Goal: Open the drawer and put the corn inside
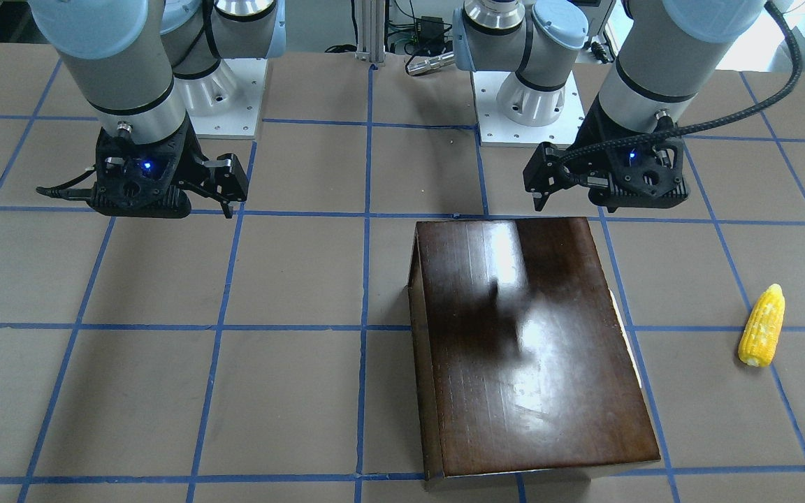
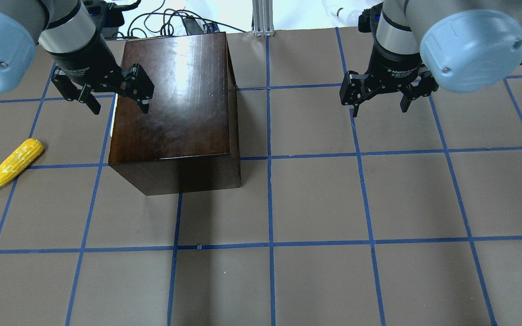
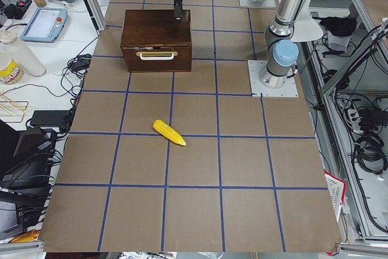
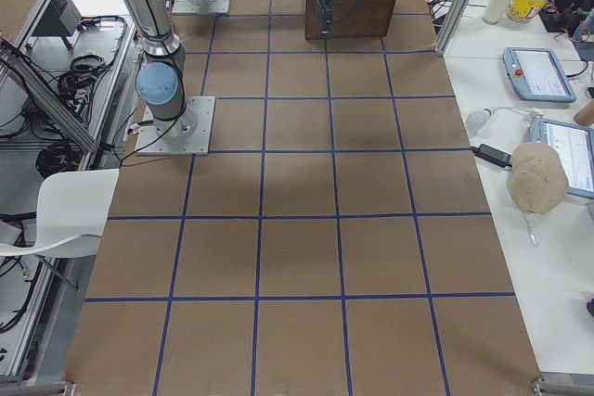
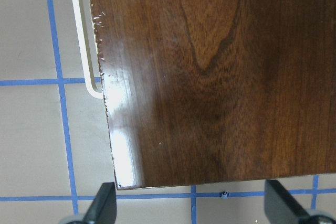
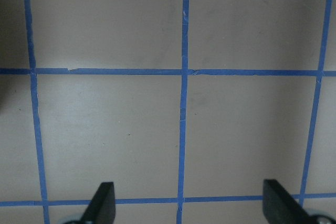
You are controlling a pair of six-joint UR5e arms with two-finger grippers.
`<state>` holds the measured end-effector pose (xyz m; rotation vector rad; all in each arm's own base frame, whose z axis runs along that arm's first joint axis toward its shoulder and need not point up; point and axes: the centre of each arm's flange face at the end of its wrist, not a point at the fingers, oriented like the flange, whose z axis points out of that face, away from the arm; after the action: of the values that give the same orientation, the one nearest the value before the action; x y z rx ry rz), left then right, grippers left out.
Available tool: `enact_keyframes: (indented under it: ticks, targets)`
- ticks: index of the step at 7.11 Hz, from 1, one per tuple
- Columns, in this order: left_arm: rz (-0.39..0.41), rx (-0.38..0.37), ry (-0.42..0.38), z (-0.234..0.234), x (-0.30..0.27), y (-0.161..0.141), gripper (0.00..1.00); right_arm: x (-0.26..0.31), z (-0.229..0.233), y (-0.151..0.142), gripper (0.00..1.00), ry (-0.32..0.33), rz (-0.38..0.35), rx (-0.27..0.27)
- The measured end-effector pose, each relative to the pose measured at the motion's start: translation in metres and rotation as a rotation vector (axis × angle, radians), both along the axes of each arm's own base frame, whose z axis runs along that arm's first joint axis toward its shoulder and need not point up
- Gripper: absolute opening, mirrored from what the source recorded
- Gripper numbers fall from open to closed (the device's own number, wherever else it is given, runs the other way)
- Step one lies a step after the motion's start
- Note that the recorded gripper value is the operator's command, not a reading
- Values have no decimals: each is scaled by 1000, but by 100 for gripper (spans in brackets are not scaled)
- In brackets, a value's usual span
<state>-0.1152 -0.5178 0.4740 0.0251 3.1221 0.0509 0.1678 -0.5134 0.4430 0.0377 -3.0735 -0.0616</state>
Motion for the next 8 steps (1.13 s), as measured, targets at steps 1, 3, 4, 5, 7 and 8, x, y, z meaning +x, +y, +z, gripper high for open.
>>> enact_keyframes:
  ticks: [1,3,4,5,7,8]
  targets:
    - [2,-1,0,1,1,0,100,0,0,0,100,0,0,0]
    - [4,-2,0,1,2,0,100,0,0,0,100,0,0,-1]
    - [5,-3,-1,2,2,0,100,0,0,0,100,0,0,0]
    - [5,-3,-4,2,3,1,100,0,0,0,100,0,0,0]
    - [7,-6,-7,4,3,1,100,0,0,0,100,0,0,-1]
    - [9,-8,-8,5,4,0,100,0,0,0,100,0,0,-1]
